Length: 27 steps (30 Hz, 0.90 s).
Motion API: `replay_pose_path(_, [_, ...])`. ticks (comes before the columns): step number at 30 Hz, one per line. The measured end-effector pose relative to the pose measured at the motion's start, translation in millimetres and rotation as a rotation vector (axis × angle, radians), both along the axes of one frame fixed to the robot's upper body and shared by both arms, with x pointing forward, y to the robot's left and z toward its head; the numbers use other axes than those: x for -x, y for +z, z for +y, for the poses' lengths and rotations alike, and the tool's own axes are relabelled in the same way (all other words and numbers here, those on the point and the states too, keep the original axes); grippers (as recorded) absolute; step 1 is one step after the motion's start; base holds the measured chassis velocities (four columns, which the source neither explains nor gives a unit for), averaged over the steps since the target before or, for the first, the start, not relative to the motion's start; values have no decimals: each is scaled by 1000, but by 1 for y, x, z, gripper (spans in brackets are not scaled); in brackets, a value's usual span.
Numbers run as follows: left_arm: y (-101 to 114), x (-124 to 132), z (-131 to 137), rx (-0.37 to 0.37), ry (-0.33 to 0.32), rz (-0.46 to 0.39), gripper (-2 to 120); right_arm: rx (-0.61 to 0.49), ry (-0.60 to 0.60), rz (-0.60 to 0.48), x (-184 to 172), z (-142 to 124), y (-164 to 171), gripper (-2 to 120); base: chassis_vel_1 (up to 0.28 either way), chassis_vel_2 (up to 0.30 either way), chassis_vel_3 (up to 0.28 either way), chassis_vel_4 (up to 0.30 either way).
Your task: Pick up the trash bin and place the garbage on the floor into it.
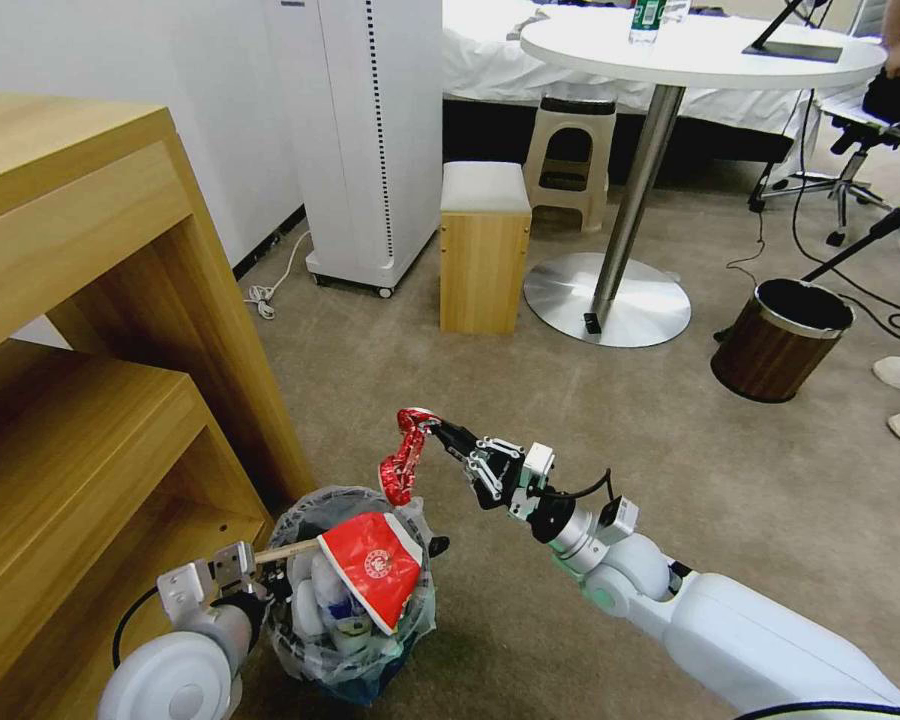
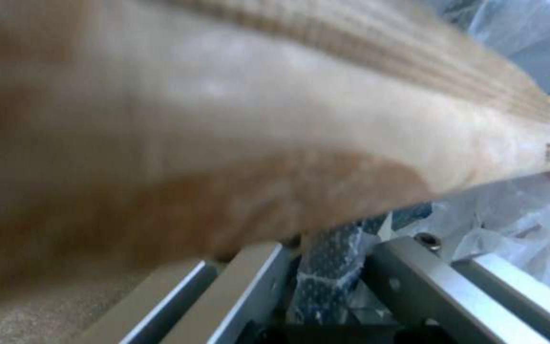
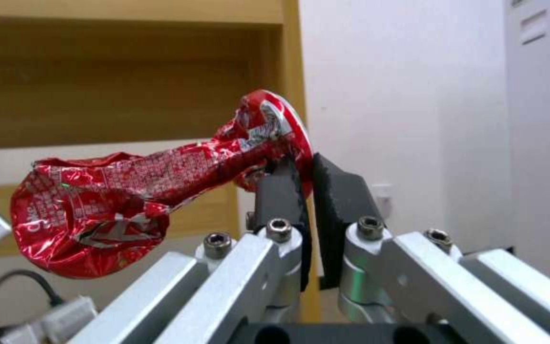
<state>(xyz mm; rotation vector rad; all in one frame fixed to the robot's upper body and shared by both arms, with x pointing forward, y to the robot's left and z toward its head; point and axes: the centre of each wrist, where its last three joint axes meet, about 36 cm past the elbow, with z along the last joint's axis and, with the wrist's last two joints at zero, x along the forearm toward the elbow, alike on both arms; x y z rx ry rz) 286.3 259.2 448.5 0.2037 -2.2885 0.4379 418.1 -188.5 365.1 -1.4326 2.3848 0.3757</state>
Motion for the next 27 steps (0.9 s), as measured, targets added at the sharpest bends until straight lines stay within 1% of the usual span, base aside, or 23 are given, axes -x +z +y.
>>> replay_pose_path(7, [5,5,-5,8,-5,-14,0,-27,20,56,11,16,1,3,0,0,0,0])
replay_pose_path(9, [6,5,-5,9,-6,-15,0,-26,21,58,11,16,1,3,0,0,0,0])
replay_pose_path(13, [13,10,-8,13,-14,-27,0,-9,12,89,12,15,-10,3,0,0,0,0])
replay_pose_path(15, [17,14,-9,15,-18,-32,0,10,-2,116,12,13,-23,3,0,0,0,0])
replay_pose_path(16, [17,14,-9,15,-18,-32,0,10,-2,116,12,13,-23,3,0,0,0,0])
replay_pose_path(19, [22,17,-10,15,-22,-39,0,30,-3,157,20,15,-38,3,0,0,0,0])
replay_pose_path(24, [24,18,-10,15,-23,-42,0,22,17,187,31,24,-41,3,0,0,0,0])
replay_pose_path(26, [23,18,-10,16,-22,-42,0,11,49,204,43,33,-42,3,0,0,0,0])
replay_pose_path(27, [23,18,-10,16,-22,-42,0,11,49,204,43,33,-42,3,0,0,0,0])
